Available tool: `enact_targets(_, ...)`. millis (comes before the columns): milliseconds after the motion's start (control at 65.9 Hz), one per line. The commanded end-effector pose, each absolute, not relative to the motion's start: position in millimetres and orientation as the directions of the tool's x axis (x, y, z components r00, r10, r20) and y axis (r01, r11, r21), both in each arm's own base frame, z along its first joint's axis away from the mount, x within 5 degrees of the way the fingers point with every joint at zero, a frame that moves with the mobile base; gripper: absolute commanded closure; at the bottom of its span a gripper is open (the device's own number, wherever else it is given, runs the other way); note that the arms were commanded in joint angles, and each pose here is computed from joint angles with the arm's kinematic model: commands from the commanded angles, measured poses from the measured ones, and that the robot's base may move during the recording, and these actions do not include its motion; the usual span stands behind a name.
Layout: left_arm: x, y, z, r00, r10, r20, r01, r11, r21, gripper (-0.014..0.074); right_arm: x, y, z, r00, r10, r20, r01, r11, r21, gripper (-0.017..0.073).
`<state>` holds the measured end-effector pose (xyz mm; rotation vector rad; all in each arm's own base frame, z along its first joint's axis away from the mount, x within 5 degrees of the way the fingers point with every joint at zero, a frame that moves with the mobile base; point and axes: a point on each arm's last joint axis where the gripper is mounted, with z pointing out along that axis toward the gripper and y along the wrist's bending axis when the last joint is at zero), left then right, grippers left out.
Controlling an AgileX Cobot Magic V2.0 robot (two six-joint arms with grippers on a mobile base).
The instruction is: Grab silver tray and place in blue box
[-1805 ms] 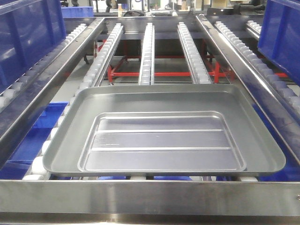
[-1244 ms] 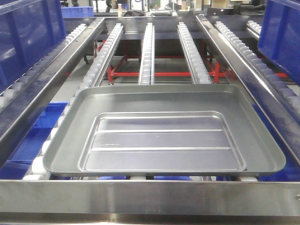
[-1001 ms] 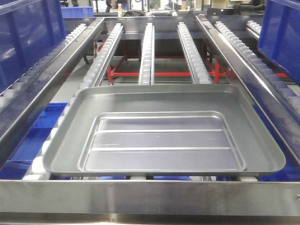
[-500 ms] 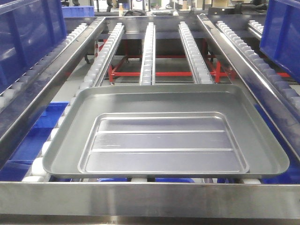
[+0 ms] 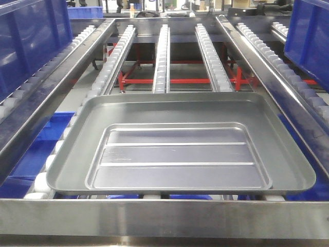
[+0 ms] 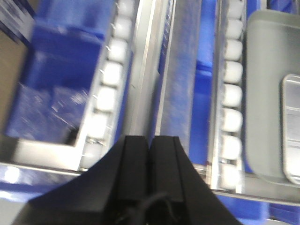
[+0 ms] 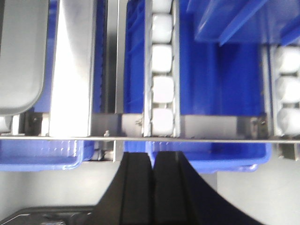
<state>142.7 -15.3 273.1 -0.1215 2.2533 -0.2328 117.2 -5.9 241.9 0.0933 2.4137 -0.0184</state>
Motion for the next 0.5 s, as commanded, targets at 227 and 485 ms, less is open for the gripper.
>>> enact_targets(227, 163.7, -23.4, 283.6, -0.581, -0.342, -0.739, -0.042, 0.919, -0.392, 0.0697, 131.6, -0.1, 263.8, -0.605, 0.184, -0.775, 0.09, 0.983, 0.162, 0.0511)
enact_targets(485, 159.7, -58.1, 291.3, -0.62, -0.273, -0.736, 0.135, 0.887, -0.442, 0.0697, 137.5, 5.2, 263.1, -0.595, 0.299, -0.746, 0.114, 0.95, 0.291, 0.0511)
